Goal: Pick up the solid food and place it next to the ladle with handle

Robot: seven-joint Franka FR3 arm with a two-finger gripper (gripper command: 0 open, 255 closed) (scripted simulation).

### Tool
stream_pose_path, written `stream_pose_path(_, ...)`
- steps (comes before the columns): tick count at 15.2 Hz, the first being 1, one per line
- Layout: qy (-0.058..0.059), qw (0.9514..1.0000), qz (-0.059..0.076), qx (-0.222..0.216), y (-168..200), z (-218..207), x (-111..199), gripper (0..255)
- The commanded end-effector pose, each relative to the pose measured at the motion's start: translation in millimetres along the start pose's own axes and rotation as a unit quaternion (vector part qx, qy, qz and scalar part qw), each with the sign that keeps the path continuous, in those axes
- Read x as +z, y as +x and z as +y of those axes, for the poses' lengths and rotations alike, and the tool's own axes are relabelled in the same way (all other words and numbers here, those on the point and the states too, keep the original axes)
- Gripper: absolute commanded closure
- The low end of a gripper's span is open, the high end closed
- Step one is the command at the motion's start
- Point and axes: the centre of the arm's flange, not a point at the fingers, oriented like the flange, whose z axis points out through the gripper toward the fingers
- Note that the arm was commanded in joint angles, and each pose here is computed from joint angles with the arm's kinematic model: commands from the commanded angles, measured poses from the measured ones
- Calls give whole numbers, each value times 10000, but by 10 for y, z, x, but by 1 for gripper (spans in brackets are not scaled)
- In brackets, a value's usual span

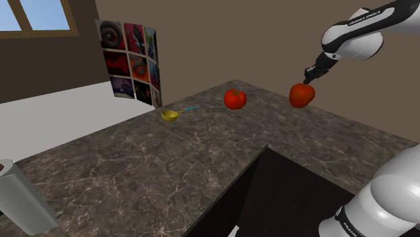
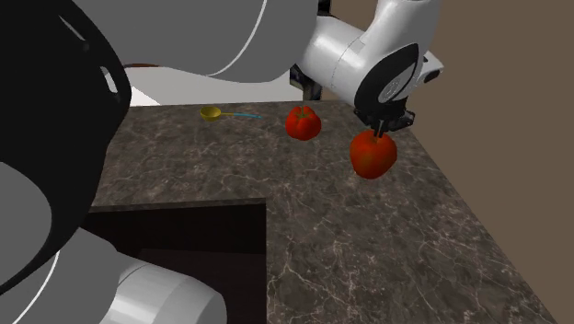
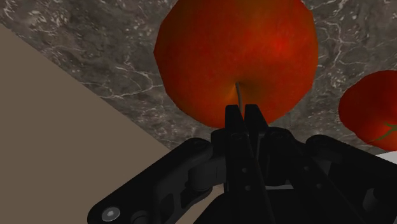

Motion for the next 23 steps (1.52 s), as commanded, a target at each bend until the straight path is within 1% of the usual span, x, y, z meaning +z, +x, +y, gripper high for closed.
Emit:
stream_pose_path(1,-1,10000,-1,1,42,1,-101,255)
stream_pose_path(22,-1,10000,-1,1,494,27,-1089,255)
stream_pose_path(23,-1,10000,-1,1,495,-105,-1092,255)
